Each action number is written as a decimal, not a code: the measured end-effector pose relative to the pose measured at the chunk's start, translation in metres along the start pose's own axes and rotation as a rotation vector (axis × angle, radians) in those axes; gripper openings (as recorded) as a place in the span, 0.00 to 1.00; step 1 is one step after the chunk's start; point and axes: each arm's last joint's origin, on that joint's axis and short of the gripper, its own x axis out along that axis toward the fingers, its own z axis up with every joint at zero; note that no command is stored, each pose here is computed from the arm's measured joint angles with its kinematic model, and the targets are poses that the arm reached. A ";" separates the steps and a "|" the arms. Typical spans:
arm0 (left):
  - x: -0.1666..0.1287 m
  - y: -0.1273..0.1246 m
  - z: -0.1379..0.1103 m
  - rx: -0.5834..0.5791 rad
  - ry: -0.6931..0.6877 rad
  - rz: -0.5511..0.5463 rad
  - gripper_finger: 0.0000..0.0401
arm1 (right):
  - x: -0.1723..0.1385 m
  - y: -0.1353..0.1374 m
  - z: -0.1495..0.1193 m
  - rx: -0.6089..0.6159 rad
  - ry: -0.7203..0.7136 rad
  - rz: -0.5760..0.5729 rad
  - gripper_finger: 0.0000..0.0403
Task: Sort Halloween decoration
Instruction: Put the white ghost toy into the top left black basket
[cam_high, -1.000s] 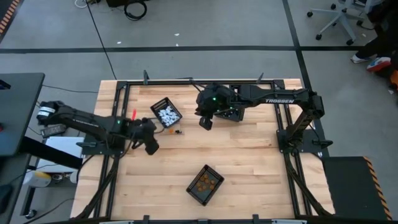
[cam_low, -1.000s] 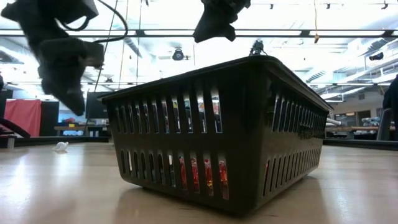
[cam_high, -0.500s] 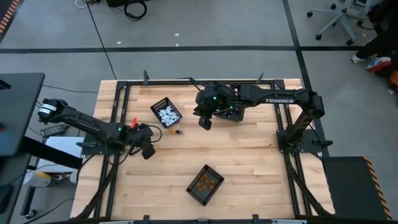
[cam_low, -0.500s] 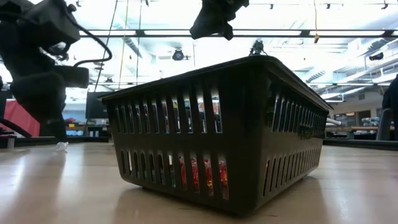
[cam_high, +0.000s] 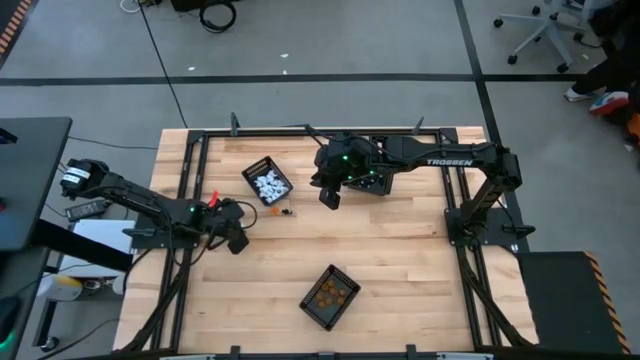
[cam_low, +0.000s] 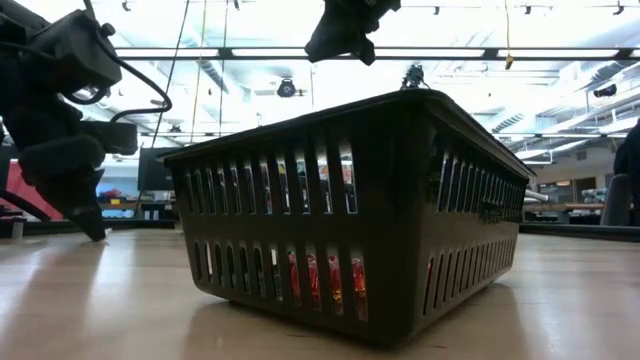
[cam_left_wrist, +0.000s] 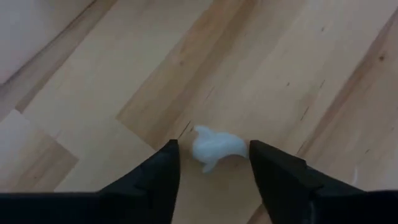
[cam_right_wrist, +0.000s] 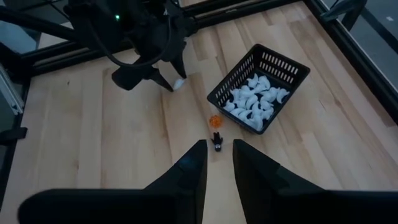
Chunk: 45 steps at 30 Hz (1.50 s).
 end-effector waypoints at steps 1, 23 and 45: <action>0.000 0.000 0.000 -0.003 0.001 0.001 0.48 | 0.000 0.000 0.000 0.000 0.000 0.000 0.21; -0.007 -0.011 0.010 -0.099 -0.001 -0.089 0.25 | -0.001 -0.003 -0.001 0.004 0.005 -0.031 0.21; -0.008 -0.018 0.017 0.086 -0.106 -0.134 0.50 | -0.002 -0.001 -0.001 0.009 0.017 0.021 0.21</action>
